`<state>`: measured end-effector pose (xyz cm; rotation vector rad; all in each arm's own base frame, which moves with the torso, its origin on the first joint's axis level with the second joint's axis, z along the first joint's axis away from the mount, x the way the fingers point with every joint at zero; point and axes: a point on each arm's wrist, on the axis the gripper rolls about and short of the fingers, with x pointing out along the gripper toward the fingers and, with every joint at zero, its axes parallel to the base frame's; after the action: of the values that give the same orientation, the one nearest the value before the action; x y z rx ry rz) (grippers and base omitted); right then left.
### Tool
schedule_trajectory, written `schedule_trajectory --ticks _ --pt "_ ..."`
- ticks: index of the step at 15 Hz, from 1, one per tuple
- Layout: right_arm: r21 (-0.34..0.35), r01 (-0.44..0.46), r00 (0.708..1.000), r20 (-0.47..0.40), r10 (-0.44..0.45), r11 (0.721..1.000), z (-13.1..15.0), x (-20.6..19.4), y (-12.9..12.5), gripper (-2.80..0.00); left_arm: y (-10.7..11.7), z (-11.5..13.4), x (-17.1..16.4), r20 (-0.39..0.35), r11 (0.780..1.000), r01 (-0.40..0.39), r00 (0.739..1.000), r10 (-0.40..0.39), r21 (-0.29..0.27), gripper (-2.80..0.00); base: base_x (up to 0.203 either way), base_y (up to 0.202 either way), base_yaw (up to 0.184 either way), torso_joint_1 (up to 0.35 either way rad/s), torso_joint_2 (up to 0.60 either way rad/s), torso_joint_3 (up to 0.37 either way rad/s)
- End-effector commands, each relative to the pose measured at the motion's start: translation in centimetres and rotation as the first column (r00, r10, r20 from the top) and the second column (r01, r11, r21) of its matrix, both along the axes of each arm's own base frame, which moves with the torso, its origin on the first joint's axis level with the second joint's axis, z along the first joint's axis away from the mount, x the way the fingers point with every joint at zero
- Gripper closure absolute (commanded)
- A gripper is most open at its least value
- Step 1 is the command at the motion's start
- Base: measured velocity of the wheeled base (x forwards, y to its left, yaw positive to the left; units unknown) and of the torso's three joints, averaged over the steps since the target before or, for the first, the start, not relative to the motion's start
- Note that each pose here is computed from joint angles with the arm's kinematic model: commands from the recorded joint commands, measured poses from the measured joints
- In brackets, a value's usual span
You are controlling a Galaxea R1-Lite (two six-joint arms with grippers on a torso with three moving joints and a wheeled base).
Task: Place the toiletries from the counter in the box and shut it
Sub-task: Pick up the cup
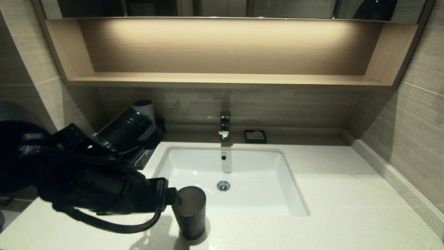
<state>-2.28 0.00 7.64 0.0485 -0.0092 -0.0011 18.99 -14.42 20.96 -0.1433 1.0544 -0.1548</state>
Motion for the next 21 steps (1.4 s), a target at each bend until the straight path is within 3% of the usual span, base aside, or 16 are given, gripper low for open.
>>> schedule_trajectory --ticks 1,5,8,9,12,15,18,21 --pt "0.001 0.0 1.0 0.0 0.0 1.0 0.0 0.0 0.0 0.0 1.5 0.1 -1.9 0.069 0.999 0.004 0.998 -0.001 -0.048 -2.8 0.0 0.0 0.0 0.0 0.0 0.0" --pt "0.001 0.0 1.0 0.0 0.0 1.0 0.0 0.0 0.0 0.0 2.7 -2.4 -3.4 0.158 0.995 0.081 0.985 -0.072 -0.049 -2.8 0.0 0.0 0.0 0.0 0.0 0.0" --pt "0.001 0.0 1.0 0.0 0.0 1.0 0.0 0.0 0.0 0.0 3.0 -3.9 -3.9 0.259 0.983 0.172 0.954 -0.152 -0.058 -2.8 0.0 0.0 0.0 0.0 0.0 0.0" --pt "0.001 0.0 1.0 -0.001 0.0 1.0 0.0 0.0 0.0 0.0 3.1 -3.9 -4.2 0.275 0.974 0.208 0.945 -0.178 -0.085 -2.8 0.0 0.0 0.0 0.0 0.0 0.0" --pt "0.001 0.0 1.0 -0.001 0.0 1.0 0.0 0.0 0.0 0.0 3.6 -3.5 -5.1 0.28 0.95 0.275 0.933 -0.227 -0.145 -2.8 0.0 0.0 0.0 0.0 0.0 0.0" --pt "0.001 0.0 1.0 -0.001 0.0 1.0 0.0 0.0 0.0 0.0 3.8 -4.5 -5.4 0.27 0.939 0.325 0.92 -0.285 -0.115 -2.8 0.0 0.0 0.0 0.0 0.0 0.0" --pt "0.001 0.0 1.0 0.0 0.0 1.0 0.0 0.0 0.0 0.0 3.7 -5.4 -5.4 0.321 0.925 0.352 0.9 -0.294 -0.141 -2.8 0.0 0.0 0.0 0.0 0.0 0.0" --pt "0.001 0.0 1.0 -0.001 0.0 1.0 0.0 0.0 0.0 0.0 3.5 -6.3 -5.3 0.319 0.923 0.359 0.899 -0.301 -0.14 -2.8 0.0 0.0 0.0 0.0 0.0 0.0"
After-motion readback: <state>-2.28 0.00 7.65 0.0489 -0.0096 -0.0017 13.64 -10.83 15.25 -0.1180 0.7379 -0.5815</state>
